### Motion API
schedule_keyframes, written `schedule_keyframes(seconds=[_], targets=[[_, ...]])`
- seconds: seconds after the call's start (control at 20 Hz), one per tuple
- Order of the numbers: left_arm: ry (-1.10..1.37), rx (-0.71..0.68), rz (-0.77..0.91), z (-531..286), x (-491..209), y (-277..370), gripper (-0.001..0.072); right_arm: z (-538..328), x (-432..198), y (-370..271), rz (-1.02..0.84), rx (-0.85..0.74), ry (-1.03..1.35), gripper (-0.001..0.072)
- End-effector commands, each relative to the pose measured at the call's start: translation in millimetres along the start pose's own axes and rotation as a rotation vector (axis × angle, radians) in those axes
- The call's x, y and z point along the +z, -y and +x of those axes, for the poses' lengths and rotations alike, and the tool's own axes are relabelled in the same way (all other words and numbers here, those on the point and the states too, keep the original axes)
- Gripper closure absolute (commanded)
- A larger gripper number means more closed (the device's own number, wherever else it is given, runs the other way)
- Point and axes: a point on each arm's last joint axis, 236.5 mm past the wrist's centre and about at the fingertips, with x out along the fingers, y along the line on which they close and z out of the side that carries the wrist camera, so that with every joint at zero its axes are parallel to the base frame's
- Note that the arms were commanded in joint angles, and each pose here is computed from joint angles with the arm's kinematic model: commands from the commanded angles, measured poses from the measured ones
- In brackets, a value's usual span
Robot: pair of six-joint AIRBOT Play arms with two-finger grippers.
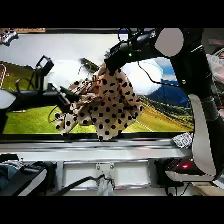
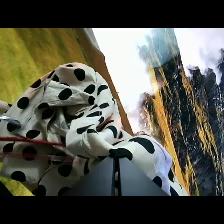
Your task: Fold the clothes and pants, and hang the long-sleeved shirts on hangers.
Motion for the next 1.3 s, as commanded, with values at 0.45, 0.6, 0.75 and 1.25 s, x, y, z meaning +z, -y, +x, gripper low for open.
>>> schedule_keyframes(seconds=[0.45,0.6,0.75,1.25], targets=[[0.488,-0.678,-0.351,2,41,-27,0.0702,0,10,20,-0.017,-0.084,0.043,0.0694],[0.545,-0.675,-0.412,17,37,-49,0.07,5,20,28,-0.024,-0.112,0.08,0.0694],[0.636,-0.662,-0.444,24,42,-66,0.07,18,14,28,-0.019,-0.105,0.053,0.0694],[0.709,-0.678,-0.429,70,37,-56,0.07,14,12,-33,0.053,0.153,0.04,0.0693]])
